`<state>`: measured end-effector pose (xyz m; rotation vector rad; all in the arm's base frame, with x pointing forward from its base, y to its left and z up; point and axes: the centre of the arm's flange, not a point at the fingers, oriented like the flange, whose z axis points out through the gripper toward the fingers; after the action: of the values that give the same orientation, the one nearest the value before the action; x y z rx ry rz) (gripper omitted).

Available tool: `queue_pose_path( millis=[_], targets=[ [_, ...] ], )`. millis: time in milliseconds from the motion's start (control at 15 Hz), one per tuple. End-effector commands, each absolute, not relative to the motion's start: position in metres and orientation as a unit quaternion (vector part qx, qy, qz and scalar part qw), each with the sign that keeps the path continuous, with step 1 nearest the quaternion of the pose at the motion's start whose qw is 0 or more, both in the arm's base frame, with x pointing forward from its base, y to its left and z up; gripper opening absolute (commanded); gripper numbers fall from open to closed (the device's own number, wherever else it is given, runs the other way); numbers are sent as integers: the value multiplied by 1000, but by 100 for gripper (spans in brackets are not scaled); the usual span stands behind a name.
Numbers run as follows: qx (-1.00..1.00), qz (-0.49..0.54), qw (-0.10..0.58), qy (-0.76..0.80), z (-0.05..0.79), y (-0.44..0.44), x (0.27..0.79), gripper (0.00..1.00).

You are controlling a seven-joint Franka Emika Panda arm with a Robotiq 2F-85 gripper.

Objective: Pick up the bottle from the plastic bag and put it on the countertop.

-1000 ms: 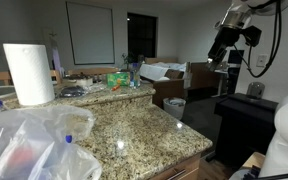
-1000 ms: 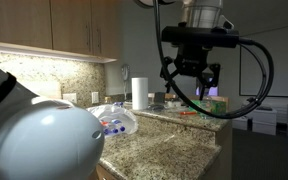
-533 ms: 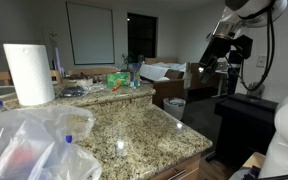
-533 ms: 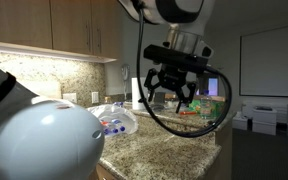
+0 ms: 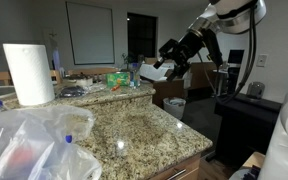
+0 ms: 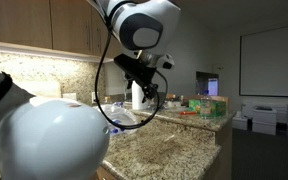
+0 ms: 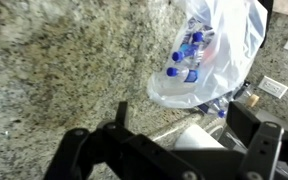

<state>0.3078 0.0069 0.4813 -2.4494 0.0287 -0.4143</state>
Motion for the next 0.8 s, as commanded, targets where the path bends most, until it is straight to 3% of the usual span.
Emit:
queue_pose_path(
  millis=[0,267,600,733],
  targets=[
    [-921,-203,332,17,461,85,327,100],
    [-937,-180,300,8,431,145,338,100],
    [-932,-190,308,0,454,128,334,100],
    [-932,-167,312,78,434,127,337,100]
  ],
)
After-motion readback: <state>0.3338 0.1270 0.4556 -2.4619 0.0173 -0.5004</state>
